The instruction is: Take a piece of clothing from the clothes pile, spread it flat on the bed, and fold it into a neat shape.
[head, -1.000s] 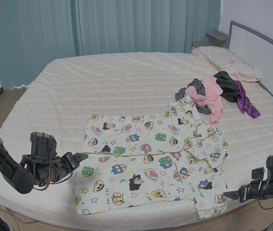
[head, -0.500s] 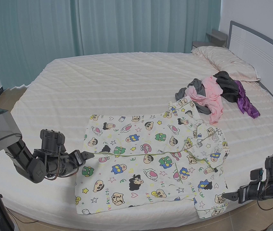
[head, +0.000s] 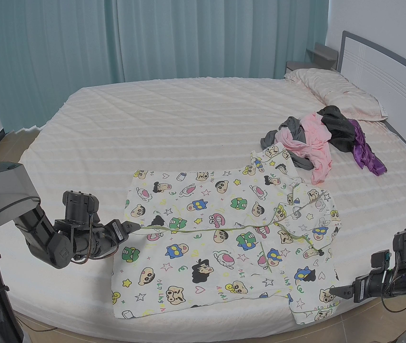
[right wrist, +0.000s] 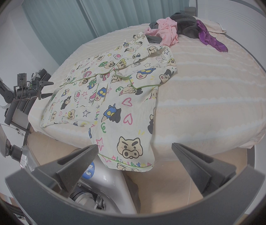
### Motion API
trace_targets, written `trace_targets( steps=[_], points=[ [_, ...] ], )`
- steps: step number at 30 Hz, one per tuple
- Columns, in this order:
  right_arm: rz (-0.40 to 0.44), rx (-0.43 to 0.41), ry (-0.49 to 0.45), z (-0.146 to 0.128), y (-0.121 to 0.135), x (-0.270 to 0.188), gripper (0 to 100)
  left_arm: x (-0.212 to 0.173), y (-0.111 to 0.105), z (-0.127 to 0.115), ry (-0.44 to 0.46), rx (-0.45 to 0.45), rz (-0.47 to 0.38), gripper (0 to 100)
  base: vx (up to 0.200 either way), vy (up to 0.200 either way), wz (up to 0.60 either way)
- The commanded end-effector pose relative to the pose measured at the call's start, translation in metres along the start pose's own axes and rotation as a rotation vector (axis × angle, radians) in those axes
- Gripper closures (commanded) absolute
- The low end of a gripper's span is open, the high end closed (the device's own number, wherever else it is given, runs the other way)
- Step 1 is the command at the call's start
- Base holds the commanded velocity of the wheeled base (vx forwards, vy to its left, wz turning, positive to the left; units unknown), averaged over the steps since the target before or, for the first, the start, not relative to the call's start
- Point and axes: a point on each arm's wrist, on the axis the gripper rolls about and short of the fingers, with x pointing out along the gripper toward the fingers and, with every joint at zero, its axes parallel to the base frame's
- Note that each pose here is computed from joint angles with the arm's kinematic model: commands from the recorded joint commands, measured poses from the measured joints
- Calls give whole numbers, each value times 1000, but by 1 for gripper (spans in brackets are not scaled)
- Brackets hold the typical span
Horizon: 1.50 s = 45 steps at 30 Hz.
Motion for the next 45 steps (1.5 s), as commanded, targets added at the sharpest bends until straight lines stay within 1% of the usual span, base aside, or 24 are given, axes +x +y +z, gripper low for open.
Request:
trace_targets(
  steps=[1,2,12,21,28,34,35,40,45],
  points=[
    [2,-2,4,0,0,1,0,3,1,-1,4,-3,4,0,0,0,0],
    [2,-2,4,0,0,1,0,3,1,-1,4,-3,4,100,0,0,0],
    [7,-5,6,-1,2,1,0,5,5,1,3,-9,19,100,0,0,0],
    [7,-5,4,0,2,1,0,1,10,8,-27,-23,33,100,0,0,0],
    [4,-5,4,0,2,1,0,8,11,8,-45,-23,61,100,0,0,0],
    [3,-6,1,0,2,1,0,12,12,9,-47,-25,64,100,0,0,0],
    [3,-6,1,0,2,1,0,12,12,9,-46,-25,65,0,0,0,0],
    [2,-7,-9,1,2,-1,0,12,13,9,-52,-30,74,0,0,0,0],
    [-2,-3,-26,3,1,-2,0,6,11,13,-76,-32,77,0,0,0,0]
  ],
)
